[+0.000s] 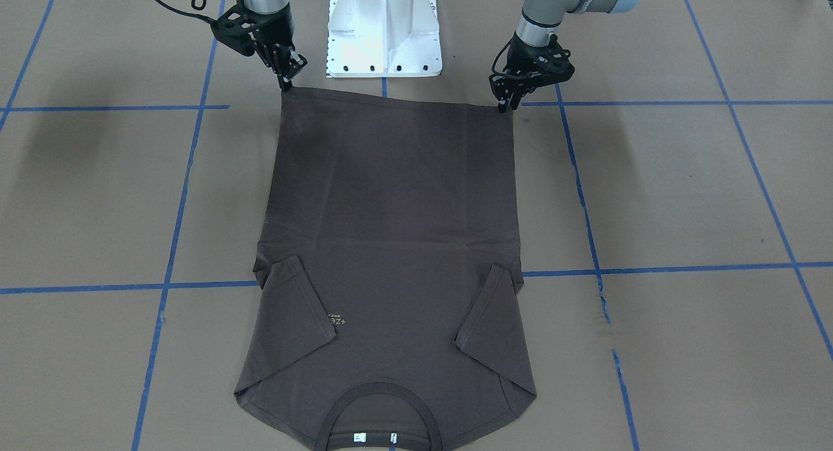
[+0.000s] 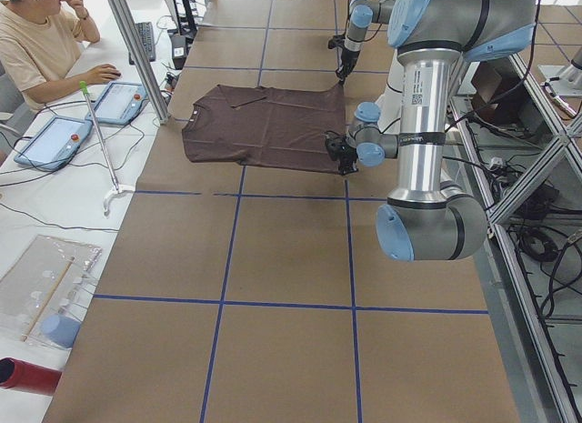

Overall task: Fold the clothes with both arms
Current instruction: 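Grasp the hem corners nearest the robot with both grippers, then lift the hem with both grippers and fold it toward the collar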

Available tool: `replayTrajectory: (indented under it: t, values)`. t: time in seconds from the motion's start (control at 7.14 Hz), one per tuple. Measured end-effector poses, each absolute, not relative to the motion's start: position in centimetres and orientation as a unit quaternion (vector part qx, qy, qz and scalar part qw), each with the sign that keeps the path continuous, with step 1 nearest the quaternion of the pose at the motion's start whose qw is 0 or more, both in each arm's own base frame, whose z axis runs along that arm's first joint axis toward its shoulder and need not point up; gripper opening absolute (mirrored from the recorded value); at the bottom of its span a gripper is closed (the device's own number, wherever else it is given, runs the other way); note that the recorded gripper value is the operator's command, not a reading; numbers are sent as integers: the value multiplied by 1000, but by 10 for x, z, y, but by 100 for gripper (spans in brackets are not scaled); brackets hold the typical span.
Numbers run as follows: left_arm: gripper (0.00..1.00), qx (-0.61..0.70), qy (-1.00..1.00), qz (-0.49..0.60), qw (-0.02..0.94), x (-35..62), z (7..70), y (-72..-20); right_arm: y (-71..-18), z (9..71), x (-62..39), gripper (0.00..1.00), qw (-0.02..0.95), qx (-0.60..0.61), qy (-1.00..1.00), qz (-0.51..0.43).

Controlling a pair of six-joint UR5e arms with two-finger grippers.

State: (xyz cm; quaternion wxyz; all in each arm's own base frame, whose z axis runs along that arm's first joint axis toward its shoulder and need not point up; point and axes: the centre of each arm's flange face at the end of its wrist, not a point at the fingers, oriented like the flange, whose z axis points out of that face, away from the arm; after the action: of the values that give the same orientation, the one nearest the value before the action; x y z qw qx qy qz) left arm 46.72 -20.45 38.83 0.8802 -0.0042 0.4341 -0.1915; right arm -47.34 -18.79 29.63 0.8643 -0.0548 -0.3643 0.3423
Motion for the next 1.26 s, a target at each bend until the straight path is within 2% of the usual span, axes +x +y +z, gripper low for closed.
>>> replayTrajectory:
  t: [0.28, 0.56, 0.98, 1.26]
  values:
    - [0, -6, 448, -190, 874, 459, 373, -204, -191, 297, -472, 0, 864, -55, -364, 344]
    - [0, -12, 486, -183, 855, 426, 327, -196, -191, 291, -463, 0, 863, -59, -365, 344]
    - [0, -59, 510, -172, 841, 389, 264, -158, -172, 272, -424, 0, 873, -62, -353, 330]
    - [0, -71, 515, -193, 832, 383, 253, -159, -192, 257, -399, 0, 871, -42, -365, 327]
